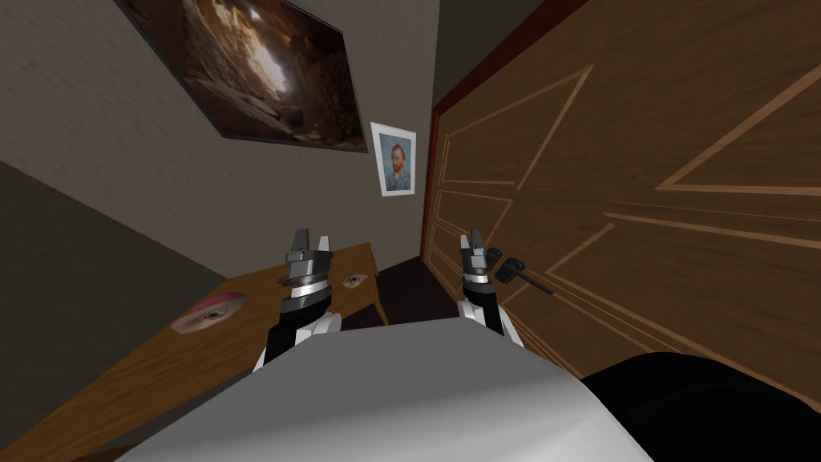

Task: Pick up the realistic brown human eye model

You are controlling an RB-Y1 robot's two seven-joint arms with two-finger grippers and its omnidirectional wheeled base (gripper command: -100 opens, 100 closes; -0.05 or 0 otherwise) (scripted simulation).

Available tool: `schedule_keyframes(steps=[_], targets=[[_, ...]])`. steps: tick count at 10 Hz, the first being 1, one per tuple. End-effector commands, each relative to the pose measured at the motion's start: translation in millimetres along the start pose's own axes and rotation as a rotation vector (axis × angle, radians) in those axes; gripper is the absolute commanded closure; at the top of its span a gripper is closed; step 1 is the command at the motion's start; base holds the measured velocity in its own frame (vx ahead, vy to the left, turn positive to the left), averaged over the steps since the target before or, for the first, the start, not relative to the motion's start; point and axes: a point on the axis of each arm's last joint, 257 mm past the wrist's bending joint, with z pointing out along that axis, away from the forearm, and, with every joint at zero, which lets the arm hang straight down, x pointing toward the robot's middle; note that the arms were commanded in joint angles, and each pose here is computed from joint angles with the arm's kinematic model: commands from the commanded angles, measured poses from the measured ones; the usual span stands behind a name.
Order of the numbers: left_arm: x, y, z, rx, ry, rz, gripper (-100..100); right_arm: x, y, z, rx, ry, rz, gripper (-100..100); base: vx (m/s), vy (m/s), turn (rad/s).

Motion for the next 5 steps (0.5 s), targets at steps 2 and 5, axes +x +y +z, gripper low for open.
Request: schedule_keyframes(steps=[2, 5], targets=[[7.1, 20.8, -3.2, -0.047, 0.056, 0.020, -100, 0.0, 0.0, 0.0, 0.000, 0.000, 0.000, 0, 0.005, -0.059, -0.038], [11.1, 56.4, -9.7, -0.130, 0.111, 0.047, -100, 0.0, 0.0, 0.0, 0.000, 0.000, 0.000, 0, 0.010, -0.091, -0.040]])
